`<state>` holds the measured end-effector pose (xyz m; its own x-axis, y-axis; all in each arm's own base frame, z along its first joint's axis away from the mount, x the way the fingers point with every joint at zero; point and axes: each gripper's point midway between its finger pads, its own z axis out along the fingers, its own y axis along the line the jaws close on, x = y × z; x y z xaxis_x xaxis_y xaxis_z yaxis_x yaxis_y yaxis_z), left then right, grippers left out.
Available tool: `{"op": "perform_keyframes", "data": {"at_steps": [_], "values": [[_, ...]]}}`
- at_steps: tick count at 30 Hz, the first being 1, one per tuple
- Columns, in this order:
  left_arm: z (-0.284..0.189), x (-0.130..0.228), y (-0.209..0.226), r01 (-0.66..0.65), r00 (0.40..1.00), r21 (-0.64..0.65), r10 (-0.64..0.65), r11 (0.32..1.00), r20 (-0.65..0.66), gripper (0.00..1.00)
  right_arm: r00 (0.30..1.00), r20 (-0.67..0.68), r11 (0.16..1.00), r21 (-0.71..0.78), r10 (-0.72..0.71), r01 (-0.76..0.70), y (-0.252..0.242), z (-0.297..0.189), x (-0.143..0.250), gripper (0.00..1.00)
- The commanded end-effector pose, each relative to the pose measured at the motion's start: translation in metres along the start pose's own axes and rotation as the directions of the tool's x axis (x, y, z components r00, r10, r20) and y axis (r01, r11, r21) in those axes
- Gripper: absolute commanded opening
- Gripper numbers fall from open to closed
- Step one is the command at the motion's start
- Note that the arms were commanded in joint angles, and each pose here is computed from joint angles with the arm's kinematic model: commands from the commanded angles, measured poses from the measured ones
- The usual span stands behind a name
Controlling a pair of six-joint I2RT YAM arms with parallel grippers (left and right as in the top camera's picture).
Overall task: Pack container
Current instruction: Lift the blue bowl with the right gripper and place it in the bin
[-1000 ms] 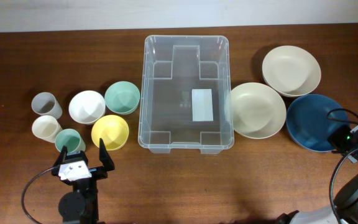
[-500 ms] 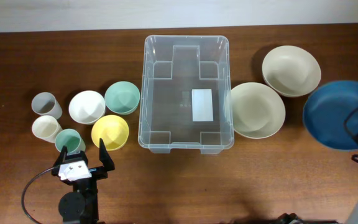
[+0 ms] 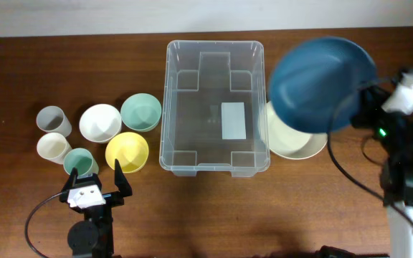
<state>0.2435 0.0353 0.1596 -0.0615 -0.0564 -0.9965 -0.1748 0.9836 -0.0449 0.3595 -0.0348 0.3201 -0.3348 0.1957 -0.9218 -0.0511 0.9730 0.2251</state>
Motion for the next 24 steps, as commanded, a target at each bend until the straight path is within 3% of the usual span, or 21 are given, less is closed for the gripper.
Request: {"op": "perform_keyframes", "data": {"at_steps": [1, 5, 10, 24], "values": [[0.000, 0.001, 0.000, -0.012, 1.000, -0.002, 0.012, 1.000, 0.002, 1.00, 0.998, -0.004, 0.996, -0.063, -0.063, 0.063, 0.049, 0.032, -0.028, 0.04], [0.000, 0.001, 0.000, -0.012, 1.000, -0.002, 0.012, 1.000, 0.002, 1.00, 0.986, -0.089, 0.985, -0.112, -0.139, 0.129, 0.097, 0.082, -0.031, 0.04], [0.000, 0.001, 0.000, -0.012, 1.000, -0.002, 0.012, 1.000, 0.002, 1.00, 0.941, -0.241, 0.970, -0.109, -0.236, 0.215, 0.146, 0.154, 0.003, 0.04], [0.000, 0.001, 0.000, -0.012, 1.000, -0.002, 0.012, 1.000, 0.002, 1.00, 0.795, -0.531, 0.953, -0.093, -0.293, 0.288, 0.145, 0.249, 0.154, 0.04]]}}
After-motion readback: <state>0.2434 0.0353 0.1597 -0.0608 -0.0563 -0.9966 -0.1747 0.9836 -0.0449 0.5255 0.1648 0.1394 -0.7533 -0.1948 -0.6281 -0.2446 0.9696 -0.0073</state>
